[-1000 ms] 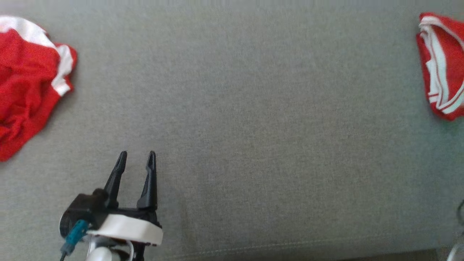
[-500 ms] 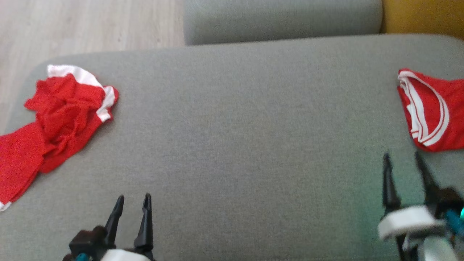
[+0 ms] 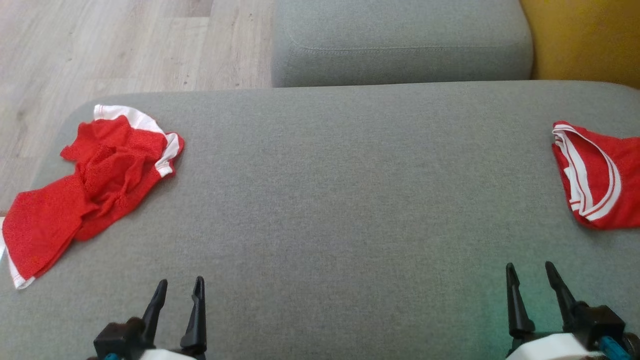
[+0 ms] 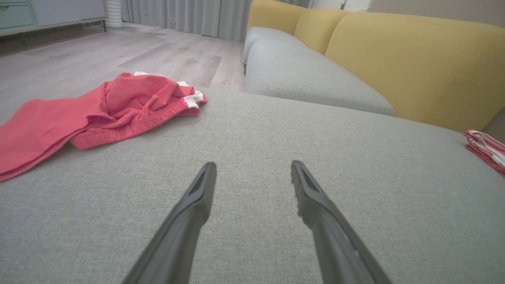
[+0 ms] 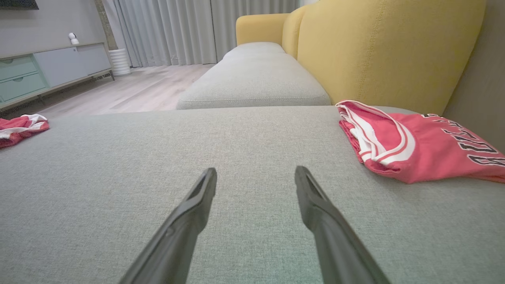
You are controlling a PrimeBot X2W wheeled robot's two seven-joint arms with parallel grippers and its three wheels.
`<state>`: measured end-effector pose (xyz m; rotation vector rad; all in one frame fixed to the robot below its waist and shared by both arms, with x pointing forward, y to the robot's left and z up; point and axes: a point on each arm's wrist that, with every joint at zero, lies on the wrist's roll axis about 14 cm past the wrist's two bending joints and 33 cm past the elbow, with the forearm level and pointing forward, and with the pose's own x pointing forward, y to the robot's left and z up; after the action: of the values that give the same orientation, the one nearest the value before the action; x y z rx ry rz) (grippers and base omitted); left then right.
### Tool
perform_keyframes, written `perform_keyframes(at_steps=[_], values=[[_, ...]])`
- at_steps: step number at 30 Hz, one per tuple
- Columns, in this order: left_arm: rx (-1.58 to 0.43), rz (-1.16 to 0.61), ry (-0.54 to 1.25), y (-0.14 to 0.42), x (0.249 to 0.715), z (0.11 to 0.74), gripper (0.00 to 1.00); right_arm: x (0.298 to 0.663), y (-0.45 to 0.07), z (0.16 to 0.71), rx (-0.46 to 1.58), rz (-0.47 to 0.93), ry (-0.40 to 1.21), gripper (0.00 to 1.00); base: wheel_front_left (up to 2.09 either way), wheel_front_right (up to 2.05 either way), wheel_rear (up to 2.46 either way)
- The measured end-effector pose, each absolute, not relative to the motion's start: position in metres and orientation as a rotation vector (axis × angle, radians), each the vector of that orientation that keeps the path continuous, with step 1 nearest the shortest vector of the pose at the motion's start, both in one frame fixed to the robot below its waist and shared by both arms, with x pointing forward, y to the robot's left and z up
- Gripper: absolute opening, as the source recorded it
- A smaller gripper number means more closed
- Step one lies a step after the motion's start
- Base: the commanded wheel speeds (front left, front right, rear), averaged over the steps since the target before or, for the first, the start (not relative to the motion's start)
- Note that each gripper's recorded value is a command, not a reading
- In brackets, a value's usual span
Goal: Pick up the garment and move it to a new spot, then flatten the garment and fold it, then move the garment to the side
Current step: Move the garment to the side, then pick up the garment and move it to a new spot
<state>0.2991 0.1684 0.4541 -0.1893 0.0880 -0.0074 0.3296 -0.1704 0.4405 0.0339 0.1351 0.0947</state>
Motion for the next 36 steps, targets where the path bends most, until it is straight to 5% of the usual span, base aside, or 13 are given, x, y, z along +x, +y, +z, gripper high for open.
perform_keyframes(at_steps=[13,30,36], values=[[-0.193,0.028,0.079,0.178,0.295,0.456,1.0,0.338,-0.156,0.443,0.029,0.142,0.129,1.0,0.0,0.0,0.0],[-0.226,0.4,0.078,0.259,0.211,0.444,1.0,0.357,-0.021,0.441,0.011,0.565,0.146,1.0,0.0,0.0,0.0],[-0.208,0.407,0.011,0.274,0.24,0.47,1.0,0.379,-0.008,0.44,-0.007,0.591,0.13,1.0,0.0,0.0,0.0]])
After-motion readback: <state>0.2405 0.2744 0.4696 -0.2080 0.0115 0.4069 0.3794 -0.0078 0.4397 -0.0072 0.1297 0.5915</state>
